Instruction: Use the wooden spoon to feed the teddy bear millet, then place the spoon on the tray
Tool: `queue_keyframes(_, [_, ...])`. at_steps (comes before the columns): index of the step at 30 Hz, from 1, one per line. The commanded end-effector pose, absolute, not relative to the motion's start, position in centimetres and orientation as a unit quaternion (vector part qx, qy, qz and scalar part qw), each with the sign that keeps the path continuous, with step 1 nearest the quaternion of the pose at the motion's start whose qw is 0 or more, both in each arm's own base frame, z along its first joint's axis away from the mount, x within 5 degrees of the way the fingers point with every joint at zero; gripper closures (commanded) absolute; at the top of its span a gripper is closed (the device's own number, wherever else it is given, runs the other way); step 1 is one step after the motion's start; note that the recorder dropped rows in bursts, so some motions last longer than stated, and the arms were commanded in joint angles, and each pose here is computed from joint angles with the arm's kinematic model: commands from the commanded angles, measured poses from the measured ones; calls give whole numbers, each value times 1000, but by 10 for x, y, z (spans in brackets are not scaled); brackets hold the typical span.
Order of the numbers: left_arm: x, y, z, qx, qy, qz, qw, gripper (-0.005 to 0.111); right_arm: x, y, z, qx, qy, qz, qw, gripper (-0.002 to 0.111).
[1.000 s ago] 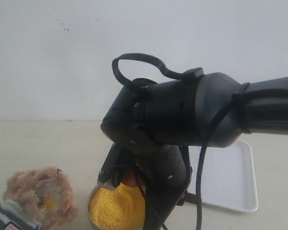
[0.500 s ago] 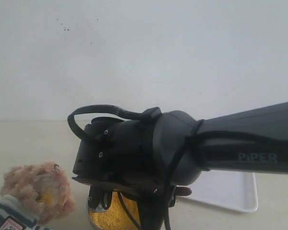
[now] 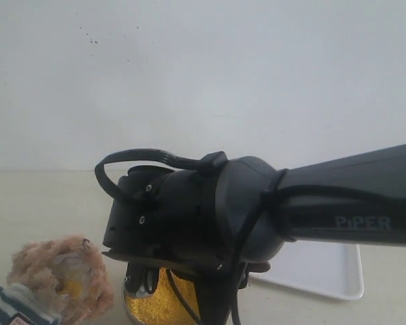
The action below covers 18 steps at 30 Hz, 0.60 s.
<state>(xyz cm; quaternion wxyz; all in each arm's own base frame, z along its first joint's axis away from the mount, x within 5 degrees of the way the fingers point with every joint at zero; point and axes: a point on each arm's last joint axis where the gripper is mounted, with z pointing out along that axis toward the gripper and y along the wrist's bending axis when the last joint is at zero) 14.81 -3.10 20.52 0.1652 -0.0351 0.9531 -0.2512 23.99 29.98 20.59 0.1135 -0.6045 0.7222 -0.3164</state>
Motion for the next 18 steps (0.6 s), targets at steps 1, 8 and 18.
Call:
queue_keyframes(1, [150,-32,209,-36,950,-259,173,103,241,299,207,-604,719,-322,118,104])
queue_keyframes(8, [150,-32,209,-36,950,-259,173,103,243,299,209,-603,715,-331,125,104])
queue_keyframes(18, [149,-32,209,-35,950,-260,170,103,240,299,207,-602,724,-318,117,104])
